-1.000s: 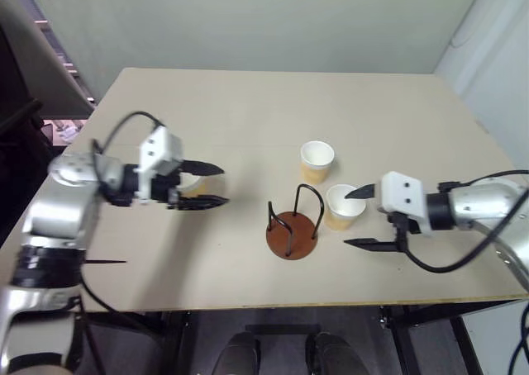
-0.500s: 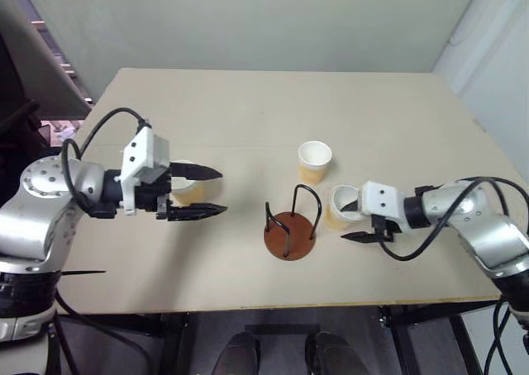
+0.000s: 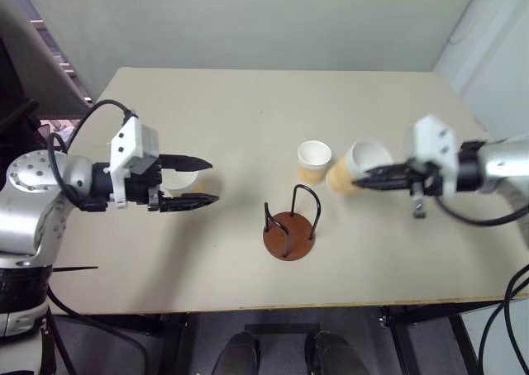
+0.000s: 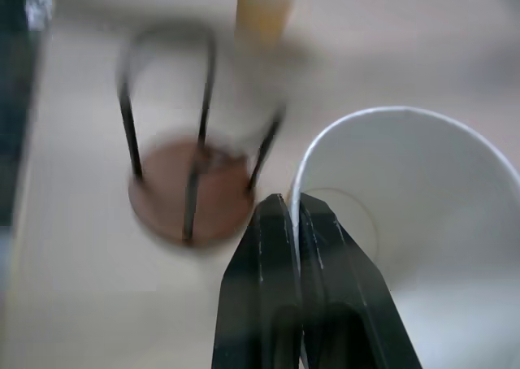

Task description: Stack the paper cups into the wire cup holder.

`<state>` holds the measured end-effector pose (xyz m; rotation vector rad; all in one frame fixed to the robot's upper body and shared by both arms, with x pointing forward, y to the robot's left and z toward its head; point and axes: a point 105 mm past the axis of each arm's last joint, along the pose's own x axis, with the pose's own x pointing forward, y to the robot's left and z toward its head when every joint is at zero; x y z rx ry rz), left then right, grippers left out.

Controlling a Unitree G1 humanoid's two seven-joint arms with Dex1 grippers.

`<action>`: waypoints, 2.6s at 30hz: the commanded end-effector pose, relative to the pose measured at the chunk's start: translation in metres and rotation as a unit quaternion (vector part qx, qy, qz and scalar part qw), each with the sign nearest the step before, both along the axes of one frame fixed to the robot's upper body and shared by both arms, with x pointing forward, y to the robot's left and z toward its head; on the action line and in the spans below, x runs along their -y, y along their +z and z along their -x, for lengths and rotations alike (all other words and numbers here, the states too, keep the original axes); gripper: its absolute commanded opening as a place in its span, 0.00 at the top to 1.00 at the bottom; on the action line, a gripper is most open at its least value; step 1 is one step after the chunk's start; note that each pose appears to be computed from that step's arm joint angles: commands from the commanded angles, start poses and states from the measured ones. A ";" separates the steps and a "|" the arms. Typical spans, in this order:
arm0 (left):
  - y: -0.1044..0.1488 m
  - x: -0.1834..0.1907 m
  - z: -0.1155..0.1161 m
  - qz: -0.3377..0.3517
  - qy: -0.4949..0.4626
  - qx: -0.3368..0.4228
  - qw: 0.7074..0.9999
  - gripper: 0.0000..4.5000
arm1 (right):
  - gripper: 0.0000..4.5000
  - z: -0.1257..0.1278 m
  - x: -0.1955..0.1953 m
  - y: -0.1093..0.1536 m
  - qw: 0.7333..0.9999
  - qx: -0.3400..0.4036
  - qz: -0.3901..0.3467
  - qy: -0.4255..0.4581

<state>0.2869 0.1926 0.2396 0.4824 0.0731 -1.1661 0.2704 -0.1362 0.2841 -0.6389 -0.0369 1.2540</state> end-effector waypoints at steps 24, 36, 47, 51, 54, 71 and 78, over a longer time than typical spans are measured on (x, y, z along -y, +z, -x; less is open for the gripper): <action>-0.003 -0.008 0.008 -0.023 0.007 0.011 1.000 0.23 | 0.39 0.017 -0.065 -0.042 0.996 -0.057 0.016 0.069; -0.005 -0.022 -0.010 -0.036 0.084 0.036 0.995 0.23 | 0.07 -0.117 -0.051 -0.033 0.995 0.050 0.042 -0.069; -0.012 -0.011 -0.016 -0.022 0.127 0.034 0.991 0.23 | 0.07 -0.129 -0.061 -0.089 0.992 0.004 0.121 -0.022; -0.004 -0.001 -0.011 -0.003 0.112 0.042 0.993 0.23 | 0.28 -0.137 -0.061 -0.101 0.989 0.011 0.141 -0.037; 0.002 0.005 -0.009 0.008 0.101 0.049 0.994 0.23 | 0.53 -0.142 -0.063 -0.099 0.990 0.017 0.134 -0.047; 0.035 0.009 0.022 0.065 -0.037 0.030 0.997 0.23 | 1.00 -0.011 -0.050 0.025 0.990 0.007 -0.018 0.136; 0.013 -0.006 0.030 0.011 -0.053 -0.029 0.998 0.23 | 1.00 0.016 -0.076 -0.006 0.989 -0.023 0.005 0.147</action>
